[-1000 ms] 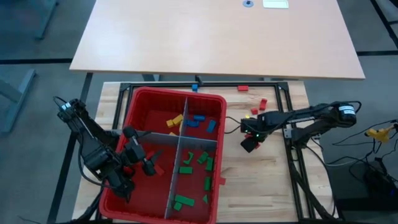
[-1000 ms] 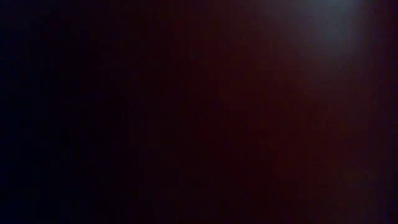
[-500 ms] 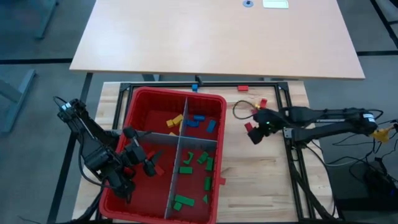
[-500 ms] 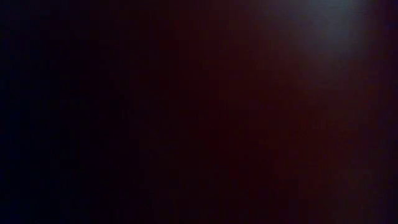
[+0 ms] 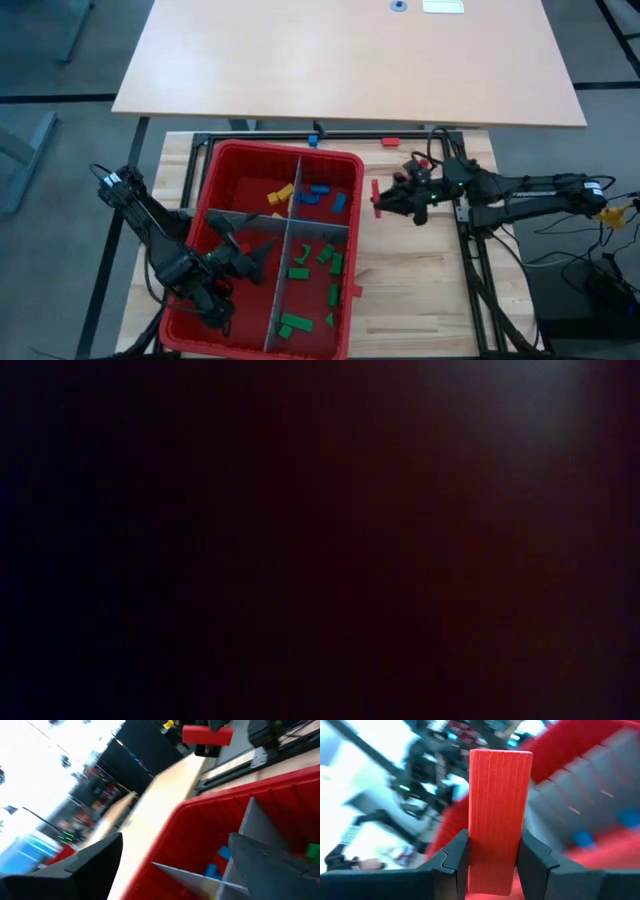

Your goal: Sort blocks

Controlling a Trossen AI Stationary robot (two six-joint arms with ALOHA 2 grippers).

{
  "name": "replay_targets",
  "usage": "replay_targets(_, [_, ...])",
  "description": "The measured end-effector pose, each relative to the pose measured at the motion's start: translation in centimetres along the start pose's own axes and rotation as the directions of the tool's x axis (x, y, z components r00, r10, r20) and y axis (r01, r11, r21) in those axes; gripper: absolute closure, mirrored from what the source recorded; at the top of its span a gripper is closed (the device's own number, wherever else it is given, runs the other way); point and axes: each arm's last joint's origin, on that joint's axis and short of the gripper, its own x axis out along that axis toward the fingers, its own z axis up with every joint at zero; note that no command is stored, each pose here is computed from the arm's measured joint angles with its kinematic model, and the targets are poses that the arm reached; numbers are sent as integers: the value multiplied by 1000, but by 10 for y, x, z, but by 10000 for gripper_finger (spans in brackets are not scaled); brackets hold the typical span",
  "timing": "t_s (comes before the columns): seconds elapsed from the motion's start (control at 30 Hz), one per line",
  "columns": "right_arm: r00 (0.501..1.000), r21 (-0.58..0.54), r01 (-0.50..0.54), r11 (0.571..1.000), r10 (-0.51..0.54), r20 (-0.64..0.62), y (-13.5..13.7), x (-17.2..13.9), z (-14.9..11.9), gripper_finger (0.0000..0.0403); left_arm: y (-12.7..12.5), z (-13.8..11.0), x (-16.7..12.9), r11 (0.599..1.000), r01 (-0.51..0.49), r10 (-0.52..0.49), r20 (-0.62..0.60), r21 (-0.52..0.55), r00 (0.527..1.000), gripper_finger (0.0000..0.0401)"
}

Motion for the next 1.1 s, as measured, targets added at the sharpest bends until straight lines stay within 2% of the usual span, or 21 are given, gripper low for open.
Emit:
replay_targets(0.1, [996, -27, -87, 996, 88, 18, 2, 15, 1, 296, -12, 1, 5, 994, -55, 53, 15, 94, 998, 51])
replay_targets(0.2, [989, -38, -150, 988, 150, 13, 1, 33, -2, 296, -19, 1, 12, 987, -86, 86, 6, 136, 996, 51])
replay_targets(0.33, [983, -29, -181, 983, 180, -40, 2, 61, -5, 296, -22, 3, 22, 988, -111, 113, -14, 104, 994, 51])
replay_targets(0.53, [958, -94, -275, 957, 265, -105, 27, 107, 8, 296, -22, 5, 25, 990, -127, 128, -13, 61, 992, 51])
replay_targets(0.77, [950, -163, -267, 950, 231, -213, 39, 157, 26, 296, -25, 9, 20, 992, -94, 95, -6, 79, 995, 51])
replay_targets(0.93, [927, -155, -324, 933, 280, -250, 39, 183, 32, 296, -35, 20, 16, 990, -71, 70, 11, 120, 997, 51])
replay_targets(1.1, [915, -135, -338, 932, 291, -280, 33, 200, 30, 296, -39, 29, 14, 988, -65, 63, 22, 141, 998, 51])
